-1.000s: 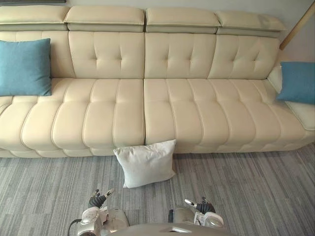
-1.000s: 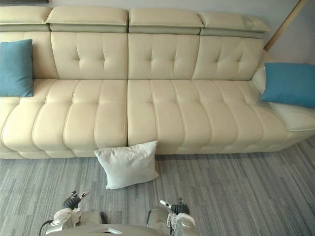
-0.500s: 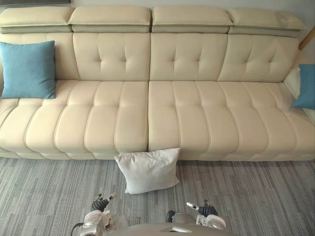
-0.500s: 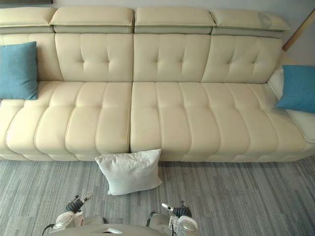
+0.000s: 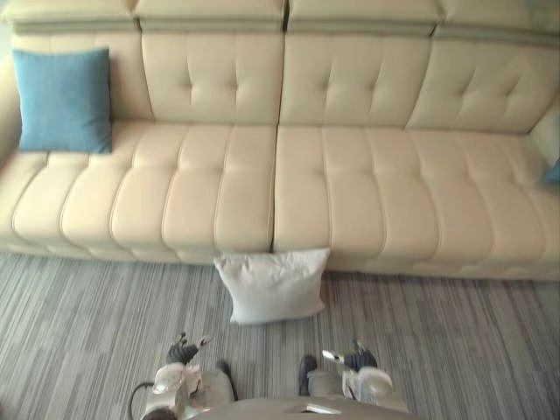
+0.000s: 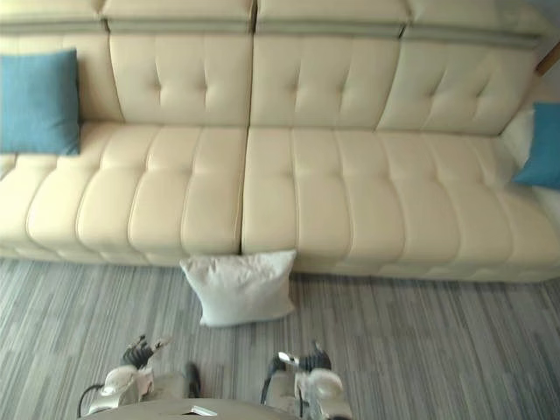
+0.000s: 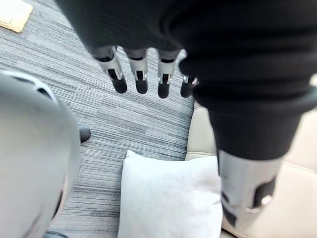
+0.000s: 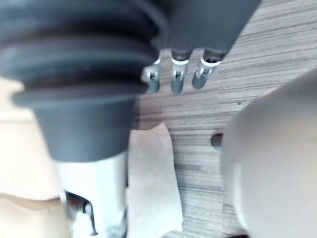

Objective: Pick up cushions and gather them together orderly.

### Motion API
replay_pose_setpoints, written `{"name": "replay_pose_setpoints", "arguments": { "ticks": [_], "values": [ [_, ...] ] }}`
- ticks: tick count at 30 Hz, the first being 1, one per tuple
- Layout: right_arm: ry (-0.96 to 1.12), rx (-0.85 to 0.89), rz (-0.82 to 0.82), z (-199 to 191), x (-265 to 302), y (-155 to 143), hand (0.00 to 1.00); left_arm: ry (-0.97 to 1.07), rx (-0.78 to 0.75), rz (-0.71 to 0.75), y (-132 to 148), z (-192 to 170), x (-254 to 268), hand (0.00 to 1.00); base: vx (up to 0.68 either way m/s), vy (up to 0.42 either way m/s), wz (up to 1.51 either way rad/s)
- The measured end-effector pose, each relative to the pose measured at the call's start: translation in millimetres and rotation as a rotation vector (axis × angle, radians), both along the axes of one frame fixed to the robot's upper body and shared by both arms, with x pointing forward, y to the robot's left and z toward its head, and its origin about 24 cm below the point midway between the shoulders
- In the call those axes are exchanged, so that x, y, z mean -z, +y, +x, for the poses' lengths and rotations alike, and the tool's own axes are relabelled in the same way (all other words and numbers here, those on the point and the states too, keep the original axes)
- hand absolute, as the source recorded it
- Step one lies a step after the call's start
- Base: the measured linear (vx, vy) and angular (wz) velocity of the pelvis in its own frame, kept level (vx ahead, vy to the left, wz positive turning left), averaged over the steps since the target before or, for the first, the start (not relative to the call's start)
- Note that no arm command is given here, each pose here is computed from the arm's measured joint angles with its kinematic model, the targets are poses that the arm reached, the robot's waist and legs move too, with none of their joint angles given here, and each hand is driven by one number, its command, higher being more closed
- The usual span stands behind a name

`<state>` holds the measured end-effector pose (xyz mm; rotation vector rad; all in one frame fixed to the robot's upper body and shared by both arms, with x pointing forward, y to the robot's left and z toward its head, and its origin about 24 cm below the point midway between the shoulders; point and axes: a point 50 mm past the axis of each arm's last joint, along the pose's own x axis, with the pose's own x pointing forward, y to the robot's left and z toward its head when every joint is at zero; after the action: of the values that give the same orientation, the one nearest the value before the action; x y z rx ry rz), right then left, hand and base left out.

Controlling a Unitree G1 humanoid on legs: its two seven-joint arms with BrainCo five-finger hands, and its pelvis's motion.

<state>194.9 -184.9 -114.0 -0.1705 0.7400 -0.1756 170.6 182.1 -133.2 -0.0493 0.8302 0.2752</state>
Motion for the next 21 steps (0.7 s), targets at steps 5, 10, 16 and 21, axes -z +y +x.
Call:
{"name": "replay_pose_setpoints", "arguments": {
  "ticks": [5, 10, 16, 21],
  "values": [
    [-0.289, -0.154, -0.192, 86, -72, -11, 0.0, -0.205, -0.025, 0.069, 14, 60, -40, 0.0, -0.27, 0.014, -0.22],
    [-0.454, -0.109, -0.226, 129, -122, -14, 0.0, -0.393, -0.099, 0.074, 28, 108, -84, 0.0, -0.16, -0.025, -0.18],
    [-0.662, 0.042, -0.135, 164, -183, -16, 0.0, -0.584, -0.134, 0.037, 27, 152, -136, 0.0, -0.06, -0.016, -0.06],
    [-0.933, 0.061, -0.156, 198, -281, -11, 0.0, -0.811, -0.14, 0.063, 33, 189, -207, 0.0, -0.06, -0.025, 0.04]
  ]
}}
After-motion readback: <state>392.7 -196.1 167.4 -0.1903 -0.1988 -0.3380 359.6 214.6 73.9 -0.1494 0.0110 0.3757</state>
